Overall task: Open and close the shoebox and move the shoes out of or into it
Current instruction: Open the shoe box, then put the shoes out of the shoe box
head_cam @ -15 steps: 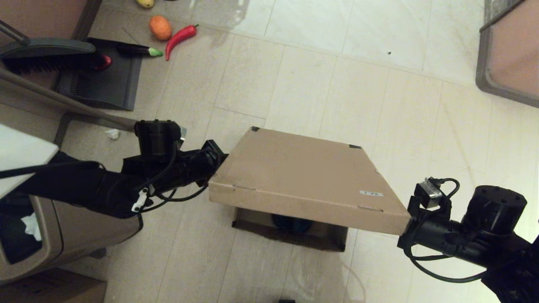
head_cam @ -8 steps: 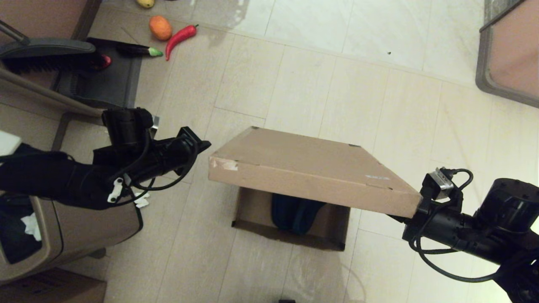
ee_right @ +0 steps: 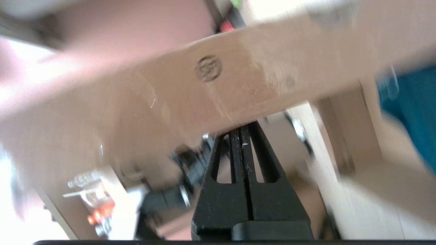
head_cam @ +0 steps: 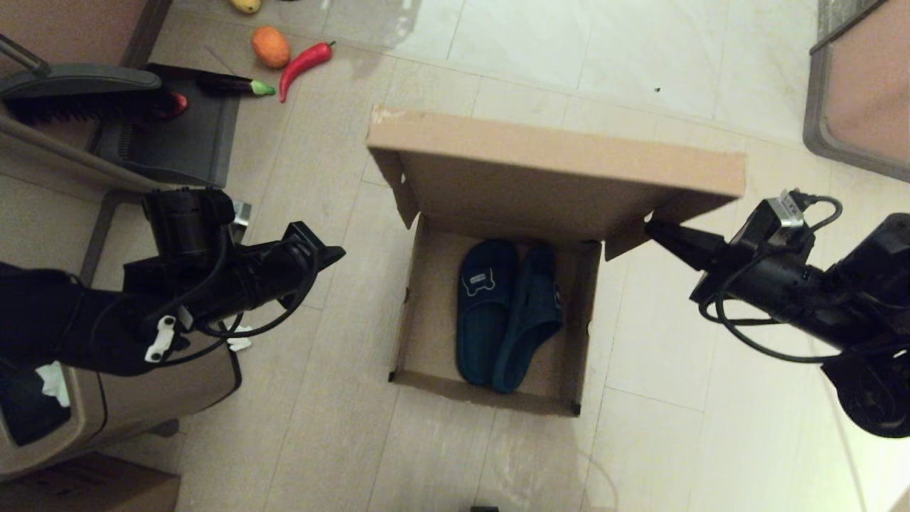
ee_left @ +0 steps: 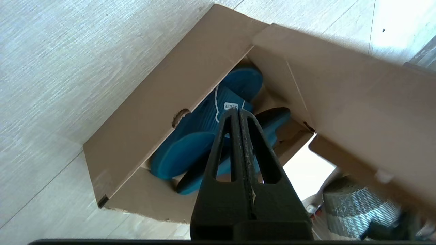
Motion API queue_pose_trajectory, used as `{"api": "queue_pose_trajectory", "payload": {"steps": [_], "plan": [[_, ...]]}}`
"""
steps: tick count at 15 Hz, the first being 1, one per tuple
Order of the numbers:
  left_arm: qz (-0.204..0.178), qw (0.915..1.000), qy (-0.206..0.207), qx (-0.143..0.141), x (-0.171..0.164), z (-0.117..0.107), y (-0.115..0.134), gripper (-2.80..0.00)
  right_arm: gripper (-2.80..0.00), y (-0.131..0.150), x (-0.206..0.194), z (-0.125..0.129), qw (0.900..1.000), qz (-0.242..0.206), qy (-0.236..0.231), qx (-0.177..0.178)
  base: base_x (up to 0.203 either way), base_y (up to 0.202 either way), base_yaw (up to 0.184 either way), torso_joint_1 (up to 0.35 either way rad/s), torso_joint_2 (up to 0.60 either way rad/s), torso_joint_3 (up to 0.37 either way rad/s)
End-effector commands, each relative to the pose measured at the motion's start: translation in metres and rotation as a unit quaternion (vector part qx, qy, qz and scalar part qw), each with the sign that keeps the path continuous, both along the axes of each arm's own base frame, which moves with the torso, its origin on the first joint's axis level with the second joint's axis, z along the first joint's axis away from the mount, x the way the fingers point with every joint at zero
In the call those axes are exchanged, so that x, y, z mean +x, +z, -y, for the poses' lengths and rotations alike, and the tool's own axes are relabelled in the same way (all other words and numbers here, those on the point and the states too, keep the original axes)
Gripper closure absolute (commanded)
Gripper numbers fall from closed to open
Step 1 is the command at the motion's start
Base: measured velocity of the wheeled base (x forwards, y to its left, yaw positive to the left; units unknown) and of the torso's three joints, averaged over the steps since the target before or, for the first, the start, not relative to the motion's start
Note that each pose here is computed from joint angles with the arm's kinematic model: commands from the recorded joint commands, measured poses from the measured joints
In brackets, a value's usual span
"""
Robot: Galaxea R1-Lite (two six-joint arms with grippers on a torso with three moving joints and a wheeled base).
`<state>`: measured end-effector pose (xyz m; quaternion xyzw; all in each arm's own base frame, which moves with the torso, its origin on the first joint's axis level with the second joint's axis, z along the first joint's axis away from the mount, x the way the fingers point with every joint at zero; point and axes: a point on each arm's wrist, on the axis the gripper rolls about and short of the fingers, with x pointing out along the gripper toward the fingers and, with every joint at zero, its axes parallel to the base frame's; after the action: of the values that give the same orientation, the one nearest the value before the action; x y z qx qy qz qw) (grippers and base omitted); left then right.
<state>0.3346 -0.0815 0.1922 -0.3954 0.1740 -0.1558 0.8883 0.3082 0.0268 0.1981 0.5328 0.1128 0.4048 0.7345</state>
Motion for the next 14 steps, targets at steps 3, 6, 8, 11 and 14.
{"api": "queue_pose_trajectory", "payload": {"steps": [3,6,8,11,14], "plan": [[0.002,1.0,0.0,-0.002,-0.007,0.0,0.002,0.0,0.0,0.029,0.034,0.026,0.999,0.027,-0.038,0.0,0.0,0.0,0.0,0.0,0.0,0.0],[0.015,0.9979,0.016,0.061,-0.011,-0.004,-0.004,0.0,0.0,0.026,0.027,0.018,0.985,0.083,-0.075,-0.132,0.0,0.0,0.0,0.0,0.0,0.0],[0.022,0.99,0.031,0.136,-0.023,-0.017,-0.012,0.0,0.0,0.019,0.014,0.0,0.959,0.104,-0.086,-0.248,0.0,0.0,0.0,0.0,0.0,0.0],[0.016,0.9781,0.043,0.203,-0.047,-0.039,-0.023,0.0,0.0,-0.005,-0.02,-0.042,0.918,-0.006,-0.05,-0.394,0.0,0.0,0.0,0.0,0.0,0.0],[0.022,0.9743,0.074,0.211,-0.061,-0.058,-0.038,0.0,0.0,-0.037,-0.04,-0.084,0.849,-0.1,-0.04,-0.517,0.0,0.0,0.0,0.0,0.0,0.0]]}}
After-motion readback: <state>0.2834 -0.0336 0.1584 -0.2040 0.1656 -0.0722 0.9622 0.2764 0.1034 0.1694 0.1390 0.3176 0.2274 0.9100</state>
